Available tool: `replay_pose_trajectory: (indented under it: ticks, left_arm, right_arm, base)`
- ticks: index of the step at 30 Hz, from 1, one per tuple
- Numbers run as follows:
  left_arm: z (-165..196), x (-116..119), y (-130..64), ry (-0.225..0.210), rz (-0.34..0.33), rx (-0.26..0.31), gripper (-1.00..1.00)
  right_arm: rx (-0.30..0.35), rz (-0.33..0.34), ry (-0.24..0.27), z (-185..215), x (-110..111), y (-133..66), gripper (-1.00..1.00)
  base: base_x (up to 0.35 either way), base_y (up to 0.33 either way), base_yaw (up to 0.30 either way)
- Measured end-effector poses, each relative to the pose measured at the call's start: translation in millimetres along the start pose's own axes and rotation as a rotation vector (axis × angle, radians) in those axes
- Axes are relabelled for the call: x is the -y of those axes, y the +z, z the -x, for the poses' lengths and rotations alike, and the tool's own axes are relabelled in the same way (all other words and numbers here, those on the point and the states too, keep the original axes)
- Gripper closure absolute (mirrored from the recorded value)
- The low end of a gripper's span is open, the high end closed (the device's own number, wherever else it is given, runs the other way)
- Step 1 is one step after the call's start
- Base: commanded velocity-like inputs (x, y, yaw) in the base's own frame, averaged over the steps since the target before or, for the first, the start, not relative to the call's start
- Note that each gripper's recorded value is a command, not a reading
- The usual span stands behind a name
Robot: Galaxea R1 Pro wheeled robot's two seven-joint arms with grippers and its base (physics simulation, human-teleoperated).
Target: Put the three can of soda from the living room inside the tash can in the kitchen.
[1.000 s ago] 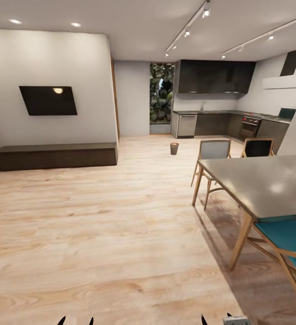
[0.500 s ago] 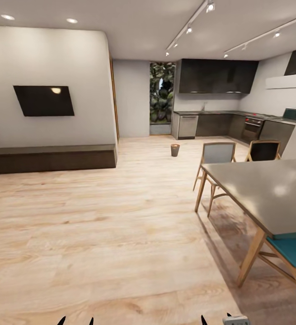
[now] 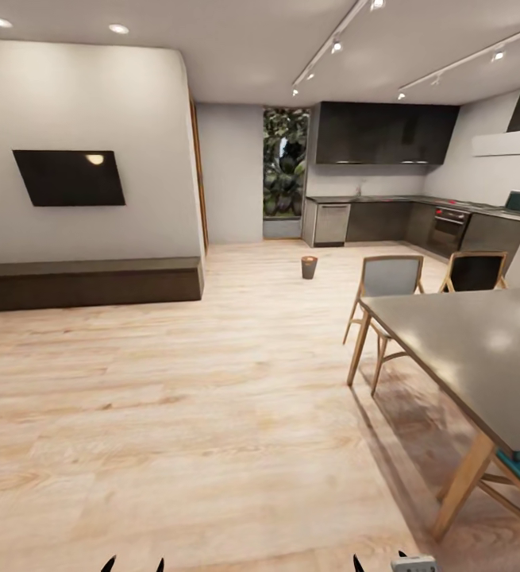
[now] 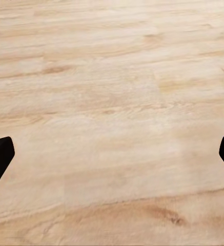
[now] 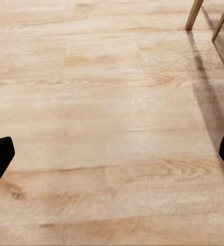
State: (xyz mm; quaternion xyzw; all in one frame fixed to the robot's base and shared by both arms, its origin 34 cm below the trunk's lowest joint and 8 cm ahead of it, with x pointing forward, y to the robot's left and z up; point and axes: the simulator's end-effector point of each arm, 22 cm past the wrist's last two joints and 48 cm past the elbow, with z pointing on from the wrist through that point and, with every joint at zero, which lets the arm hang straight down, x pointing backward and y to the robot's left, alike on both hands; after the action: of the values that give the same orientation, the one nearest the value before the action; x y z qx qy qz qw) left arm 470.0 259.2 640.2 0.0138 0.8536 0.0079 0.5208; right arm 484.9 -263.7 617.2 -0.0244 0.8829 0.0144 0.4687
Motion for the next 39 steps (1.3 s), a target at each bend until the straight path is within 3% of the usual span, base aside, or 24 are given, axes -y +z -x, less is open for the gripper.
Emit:
replay_pose_trajectory:
  ticks: [39]
  left_arm:
    - [-0.6,0.7,-0.1,0.000,-0.002,-0.001,-1.00]
  right_arm:
    - [0.001,-0.001,-0.007,0.3,3.7,-0.3,-1.00]
  base:
    - [0.323,0.000,0.000]
